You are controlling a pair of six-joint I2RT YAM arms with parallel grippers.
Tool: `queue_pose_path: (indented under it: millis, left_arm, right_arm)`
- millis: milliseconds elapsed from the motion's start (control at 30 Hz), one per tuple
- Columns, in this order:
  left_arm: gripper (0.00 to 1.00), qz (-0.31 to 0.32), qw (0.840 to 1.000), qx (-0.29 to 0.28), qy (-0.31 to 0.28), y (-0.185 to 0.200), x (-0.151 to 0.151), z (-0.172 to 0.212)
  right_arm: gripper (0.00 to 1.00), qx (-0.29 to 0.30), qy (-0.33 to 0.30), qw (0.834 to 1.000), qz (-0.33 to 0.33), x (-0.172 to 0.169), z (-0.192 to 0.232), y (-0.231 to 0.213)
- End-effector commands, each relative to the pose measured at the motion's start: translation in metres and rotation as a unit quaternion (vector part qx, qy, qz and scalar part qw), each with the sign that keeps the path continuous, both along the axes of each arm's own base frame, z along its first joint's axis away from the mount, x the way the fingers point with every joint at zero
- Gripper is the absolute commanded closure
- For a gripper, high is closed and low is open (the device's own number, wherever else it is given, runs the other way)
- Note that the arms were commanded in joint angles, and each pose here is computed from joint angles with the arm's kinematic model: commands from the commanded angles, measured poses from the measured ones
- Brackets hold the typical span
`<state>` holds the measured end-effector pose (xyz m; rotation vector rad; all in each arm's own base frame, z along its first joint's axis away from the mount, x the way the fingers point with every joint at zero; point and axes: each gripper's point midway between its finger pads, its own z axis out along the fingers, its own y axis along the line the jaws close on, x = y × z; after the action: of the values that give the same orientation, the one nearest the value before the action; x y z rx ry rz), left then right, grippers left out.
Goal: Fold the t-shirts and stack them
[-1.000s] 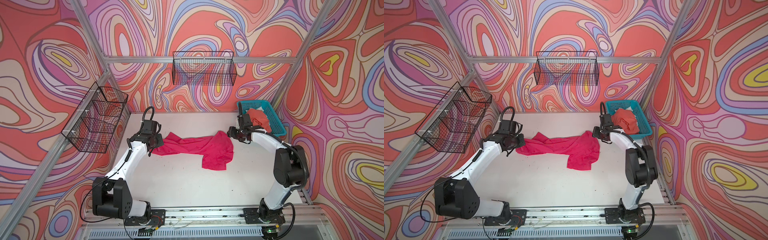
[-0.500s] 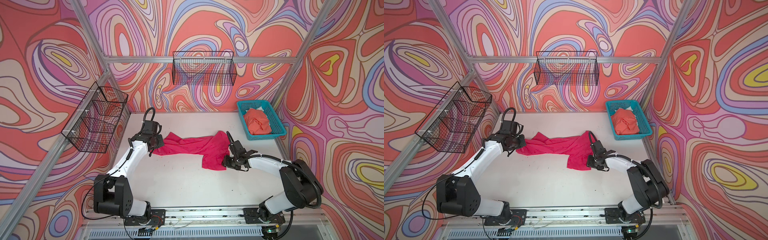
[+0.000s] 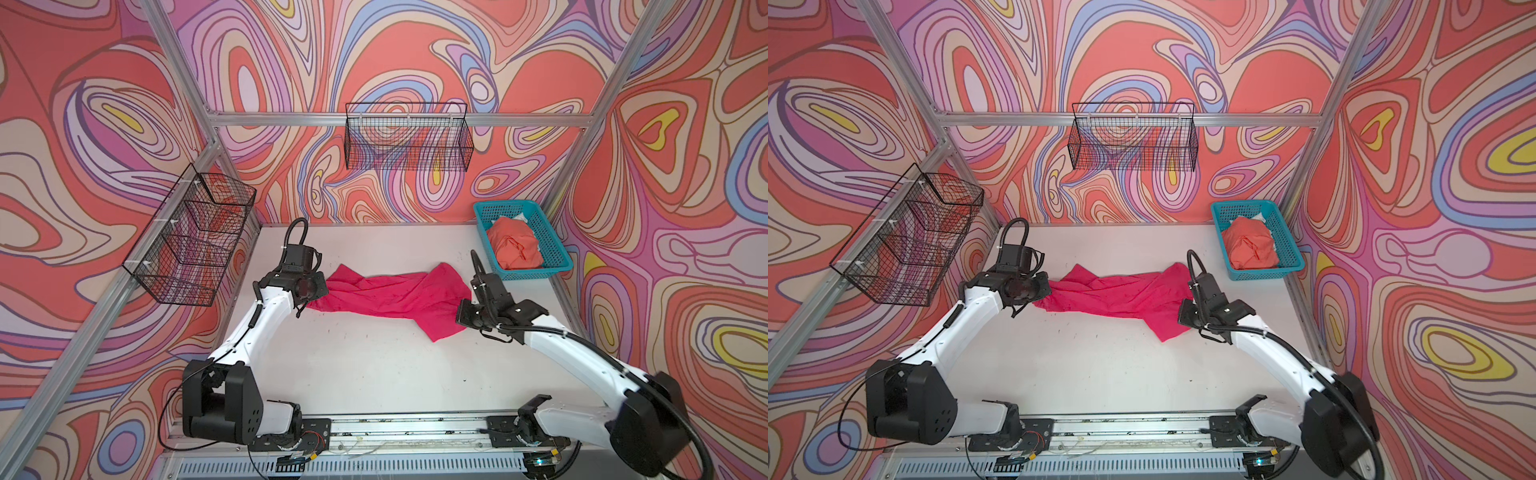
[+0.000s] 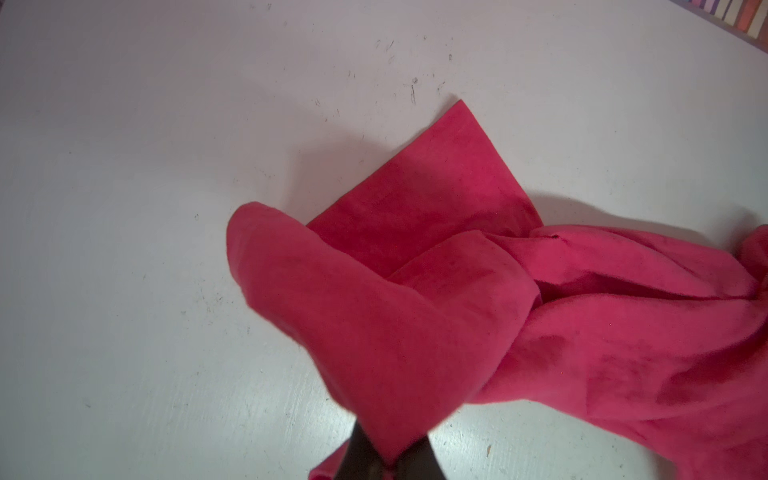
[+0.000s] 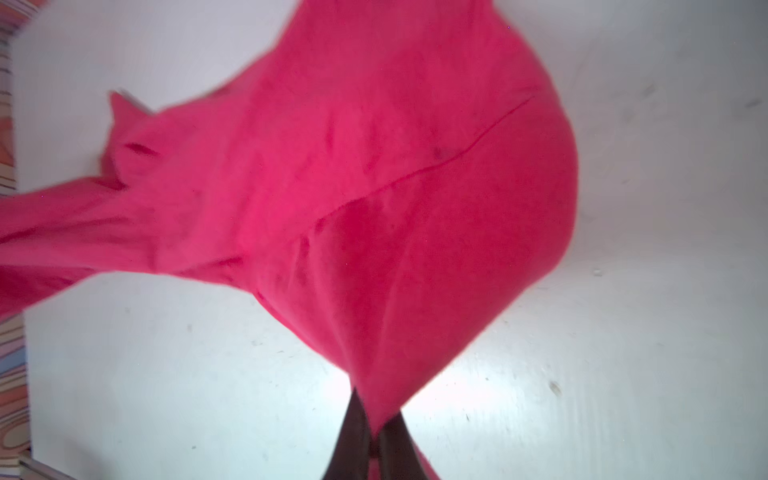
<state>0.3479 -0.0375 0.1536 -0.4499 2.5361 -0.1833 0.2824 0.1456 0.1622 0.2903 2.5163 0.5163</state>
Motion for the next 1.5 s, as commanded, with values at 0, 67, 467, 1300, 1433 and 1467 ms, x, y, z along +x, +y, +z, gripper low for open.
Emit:
queue_pose_path:
  millis: [0, 67, 467, 1300, 1433, 1467]
  left_arm:
    - [1.0, 0.018, 0.998, -0.042, 0.044, -0.005, -0.036, -0.009]
    - [1.0, 0.03, 0.995, -0.064, 0.068, -0.008, -0.056, -0.019]
    - [0.03, 0.121, 0.984, -0.077, 0.103, 0.007, -0.112, -0.041]
    - [0.6, 0.089, 0.948, -0.099, 0.29, -0.046, -0.177, -0.146]
    - [0.64, 0.116, 0.961, -0.065, 0.244, -0.026, -0.149, -0.148]
    - [0.64, 0.117, 0.962, -0.065, 0.238, -0.024, -0.14, -0.148]
  right_arm:
    - [1.0, -0.059, 0.044, 0.996, -0.05, -0.043, 0.014, -0.043]
    - [1.0, -0.073, 0.056, 0.993, -0.068, -0.06, 0.017, -0.057]
    - [1.0, -0.131, 0.05, 0.983, -0.121, -0.059, 0.01, -0.085]
    - [1.0, -0.115, 0.051, 0.99, -0.07, -0.015, -0.002, -0.057]
    - [1.0, -0.108, 0.053, 0.99, -0.071, -0.019, -0.007, -0.056]
    - [1.0, -0.103, 0.054, 0.991, -0.071, -0.02, -0.01, -0.056]
